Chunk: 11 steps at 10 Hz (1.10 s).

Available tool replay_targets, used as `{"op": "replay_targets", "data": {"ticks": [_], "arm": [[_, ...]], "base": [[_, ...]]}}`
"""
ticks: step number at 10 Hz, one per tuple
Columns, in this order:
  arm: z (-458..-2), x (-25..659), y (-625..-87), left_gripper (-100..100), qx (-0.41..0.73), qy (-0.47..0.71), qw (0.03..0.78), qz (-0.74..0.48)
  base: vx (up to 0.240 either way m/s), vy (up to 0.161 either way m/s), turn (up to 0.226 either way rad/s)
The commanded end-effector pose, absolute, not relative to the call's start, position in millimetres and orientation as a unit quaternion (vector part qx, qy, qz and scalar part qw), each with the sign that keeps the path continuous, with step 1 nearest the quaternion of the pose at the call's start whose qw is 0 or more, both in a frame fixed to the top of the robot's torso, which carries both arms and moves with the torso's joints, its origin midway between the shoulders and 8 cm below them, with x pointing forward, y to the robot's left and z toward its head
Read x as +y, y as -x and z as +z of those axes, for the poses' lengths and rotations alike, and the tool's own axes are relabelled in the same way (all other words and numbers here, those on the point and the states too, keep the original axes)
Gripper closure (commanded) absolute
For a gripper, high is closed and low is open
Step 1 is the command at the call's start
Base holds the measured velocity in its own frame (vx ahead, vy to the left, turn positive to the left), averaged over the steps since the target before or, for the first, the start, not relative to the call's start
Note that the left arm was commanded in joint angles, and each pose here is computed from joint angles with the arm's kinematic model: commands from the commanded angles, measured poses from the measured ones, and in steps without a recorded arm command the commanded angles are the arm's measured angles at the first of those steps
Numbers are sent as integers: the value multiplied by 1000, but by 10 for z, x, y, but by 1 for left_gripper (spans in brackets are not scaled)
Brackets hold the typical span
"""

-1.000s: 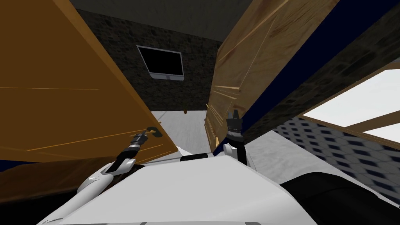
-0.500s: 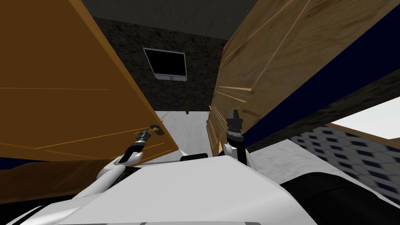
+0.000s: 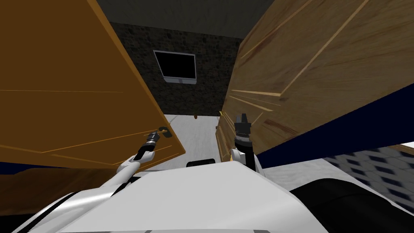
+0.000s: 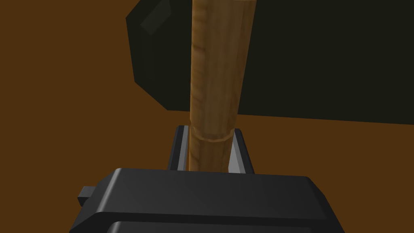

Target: Push the door open

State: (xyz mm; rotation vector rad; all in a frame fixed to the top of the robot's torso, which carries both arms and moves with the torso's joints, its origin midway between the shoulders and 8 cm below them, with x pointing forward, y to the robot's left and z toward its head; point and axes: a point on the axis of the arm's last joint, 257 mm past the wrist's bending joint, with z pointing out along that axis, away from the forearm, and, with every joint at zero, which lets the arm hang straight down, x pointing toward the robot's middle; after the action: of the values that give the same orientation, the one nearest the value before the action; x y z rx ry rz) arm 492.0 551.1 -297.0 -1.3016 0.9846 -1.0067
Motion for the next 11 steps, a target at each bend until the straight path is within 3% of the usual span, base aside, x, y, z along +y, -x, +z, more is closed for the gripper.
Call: {"op": "replay_targets", "data": {"ticks": [1,11], "arm": [[-2918,5600,-4980,100,415,559,581,-421],[-2966,5388,-5353,100,410,577,576,-408]], "base": [[105,-17,78],[122,-19,88]]}}
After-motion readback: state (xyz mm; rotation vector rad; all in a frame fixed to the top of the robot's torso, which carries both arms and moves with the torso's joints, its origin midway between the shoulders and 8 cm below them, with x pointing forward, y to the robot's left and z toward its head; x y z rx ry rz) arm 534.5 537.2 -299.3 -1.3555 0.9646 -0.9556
